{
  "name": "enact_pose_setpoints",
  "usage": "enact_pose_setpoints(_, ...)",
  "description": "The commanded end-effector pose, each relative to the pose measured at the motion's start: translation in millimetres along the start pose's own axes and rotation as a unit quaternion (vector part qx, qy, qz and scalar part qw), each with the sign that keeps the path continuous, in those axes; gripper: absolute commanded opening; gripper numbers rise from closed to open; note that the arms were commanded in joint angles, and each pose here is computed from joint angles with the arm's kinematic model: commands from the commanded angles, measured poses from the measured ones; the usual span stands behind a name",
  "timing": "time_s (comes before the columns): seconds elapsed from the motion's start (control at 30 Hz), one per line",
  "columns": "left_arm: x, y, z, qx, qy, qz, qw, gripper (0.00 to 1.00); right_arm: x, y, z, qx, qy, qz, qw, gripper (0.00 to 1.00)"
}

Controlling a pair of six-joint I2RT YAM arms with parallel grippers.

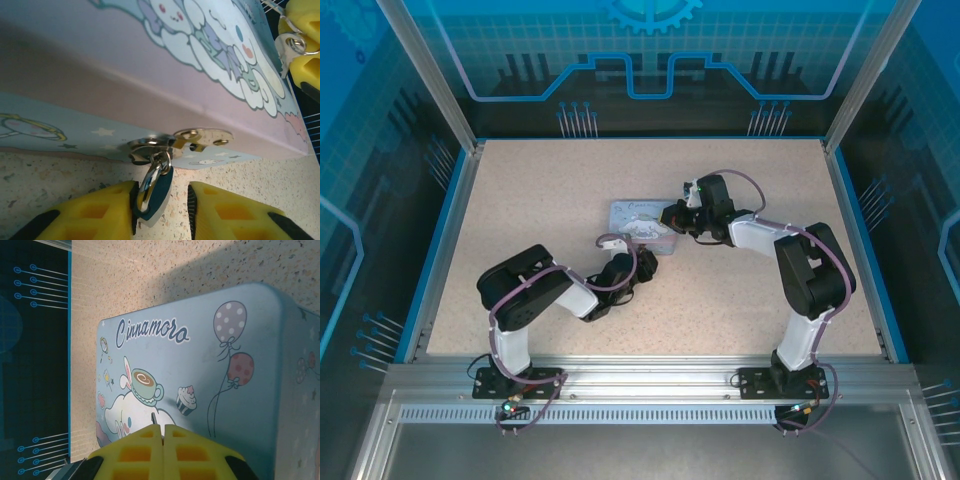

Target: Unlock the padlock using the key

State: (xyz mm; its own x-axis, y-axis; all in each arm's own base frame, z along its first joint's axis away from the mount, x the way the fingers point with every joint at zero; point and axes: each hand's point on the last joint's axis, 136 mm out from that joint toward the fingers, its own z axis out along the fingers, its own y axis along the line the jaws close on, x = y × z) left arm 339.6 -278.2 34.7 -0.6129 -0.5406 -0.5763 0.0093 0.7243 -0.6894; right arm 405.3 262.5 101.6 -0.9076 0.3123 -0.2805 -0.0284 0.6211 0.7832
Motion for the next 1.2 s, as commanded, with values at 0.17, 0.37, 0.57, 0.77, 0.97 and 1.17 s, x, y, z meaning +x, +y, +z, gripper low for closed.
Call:
enact_pose_setpoints(0.17,11.5,2.5,3.3,-0.013,0.025,0.018,0.999,0.28,14.4,-5.1,9.2,0.011,0.028,0.012,0.999,0.0)
enact_pose_setpoints(0.37,11.8,1.1,3.6,-0.012,0.027,0.02,0.999,0.24,14.4,-5.1,9.5,0.01,0.028,0.013,0.999,0.0)
enact_pose_setpoints(0.57,10.5,-1.6,4.2,-0.008,0.026,0.023,0.999,0.28,15.5,-6.3,9.9,0.01,0.03,0.014,0.999,0.0)
enact_pose_setpoints(0.77,8.2,-3.8,5.9,-0.014,0.026,0.028,0.999,0.29,16.8,-8.8,10.3,0.012,0.031,0.015,0.999,0.0)
enact_pose_setpoints(0.97,7.9,-1.8,6.7,-0.019,0.024,0.025,0.999,0.25,16.4,-6.9,9.5,0.01,0.03,0.015,0.999,0.0)
enact_pose_setpoints(1.17,5.0,1.9,4.9,-0.025,0.014,0.021,0.999,0.3,16.1,-8.2,7.9,0.012,0.03,0.016,0.999,0.0)
